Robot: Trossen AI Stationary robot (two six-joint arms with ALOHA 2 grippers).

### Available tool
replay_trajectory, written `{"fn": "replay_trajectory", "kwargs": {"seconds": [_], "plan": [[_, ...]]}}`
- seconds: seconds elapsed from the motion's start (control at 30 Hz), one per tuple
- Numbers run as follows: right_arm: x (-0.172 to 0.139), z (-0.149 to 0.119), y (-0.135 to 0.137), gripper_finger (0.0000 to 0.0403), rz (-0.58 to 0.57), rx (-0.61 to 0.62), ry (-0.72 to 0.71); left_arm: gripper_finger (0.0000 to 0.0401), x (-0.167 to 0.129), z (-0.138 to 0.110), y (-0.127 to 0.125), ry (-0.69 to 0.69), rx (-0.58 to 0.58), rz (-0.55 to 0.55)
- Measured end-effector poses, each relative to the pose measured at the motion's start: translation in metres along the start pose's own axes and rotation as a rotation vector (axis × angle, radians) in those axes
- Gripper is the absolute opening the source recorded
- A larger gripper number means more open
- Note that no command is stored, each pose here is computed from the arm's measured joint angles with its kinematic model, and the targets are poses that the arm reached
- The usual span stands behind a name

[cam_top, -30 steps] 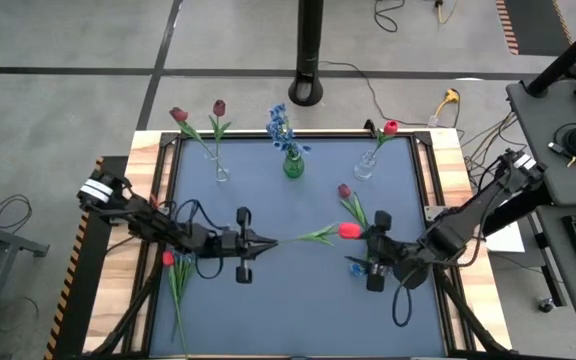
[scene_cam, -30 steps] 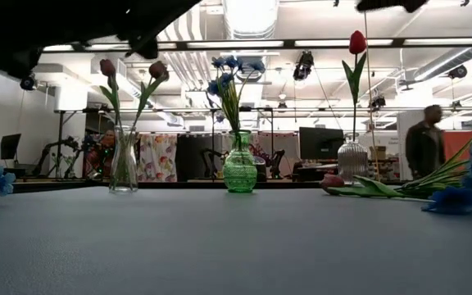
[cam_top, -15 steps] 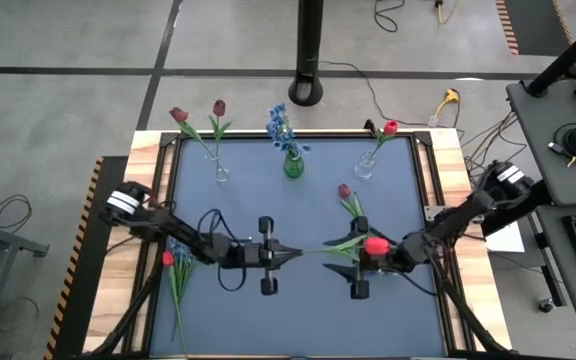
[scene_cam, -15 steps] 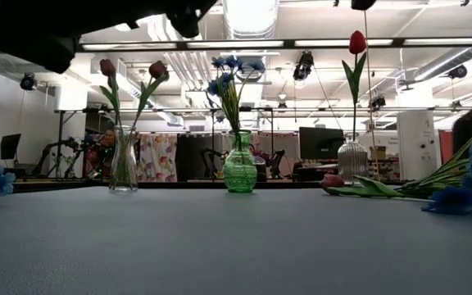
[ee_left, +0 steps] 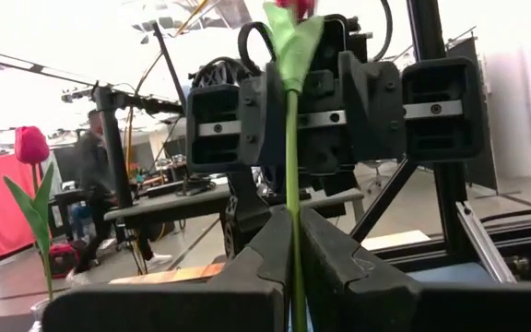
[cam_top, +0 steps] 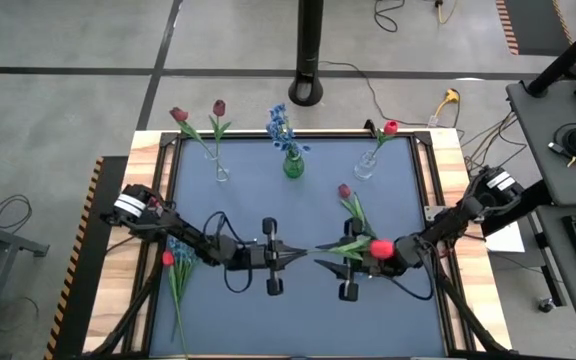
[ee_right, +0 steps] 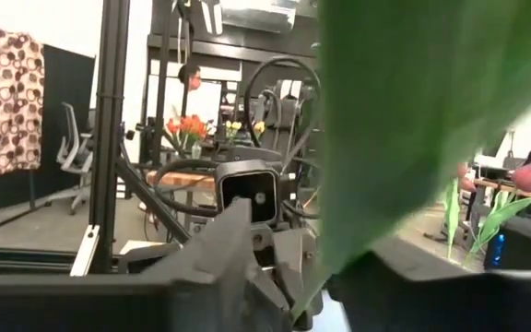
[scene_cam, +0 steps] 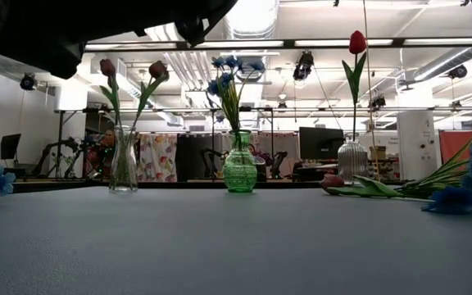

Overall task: Sort flowers into vase by color
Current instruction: Put the right pink flower into the right transparent vase

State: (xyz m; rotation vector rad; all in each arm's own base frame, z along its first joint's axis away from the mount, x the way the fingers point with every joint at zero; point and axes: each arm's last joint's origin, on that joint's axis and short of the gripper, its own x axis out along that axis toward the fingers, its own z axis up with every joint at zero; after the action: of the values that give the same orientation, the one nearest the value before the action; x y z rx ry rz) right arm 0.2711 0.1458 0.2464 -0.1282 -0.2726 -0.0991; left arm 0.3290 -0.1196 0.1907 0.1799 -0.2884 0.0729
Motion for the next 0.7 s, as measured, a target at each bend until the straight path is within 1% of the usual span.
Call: {"fn": "replay_trajectory", "kwargs": {"seconds": [0.17,0.2,0.33,0.53,0.63,0.7], "plan": [[0.000,0.000,0.000,0.0029,0.002,-0.004,0.005,0.0003,0.000,0.000,0.000,0.001,-0.039,-0.001],[0.000,-0.001,0.000,0.0020,0.002,-0.005,0.006,0.0007,0.000,0.000,0.000,0.001,-0.042,-0.002],[0.000,-0.001,0.000,0.0014,0.004,0.002,0.011,0.0041,0.000,-0.001,0.000,0.011,-0.082,-0.003],[-0.001,0.004,-0.002,0.0011,-0.006,0.021,0.009,0.0117,-0.004,-0.004,-0.002,0.047,-0.087,-0.014],[-0.002,0.010,-0.007,0.0012,-0.059,0.036,0.066,0.0151,-0.009,-0.007,-0.002,0.092,-0.081,0.008],[-0.002,0.014,-0.012,0.0012,-0.098,0.029,0.150,0.0168,-0.013,-0.011,-0.001,0.137,-0.086,0.009]]}}
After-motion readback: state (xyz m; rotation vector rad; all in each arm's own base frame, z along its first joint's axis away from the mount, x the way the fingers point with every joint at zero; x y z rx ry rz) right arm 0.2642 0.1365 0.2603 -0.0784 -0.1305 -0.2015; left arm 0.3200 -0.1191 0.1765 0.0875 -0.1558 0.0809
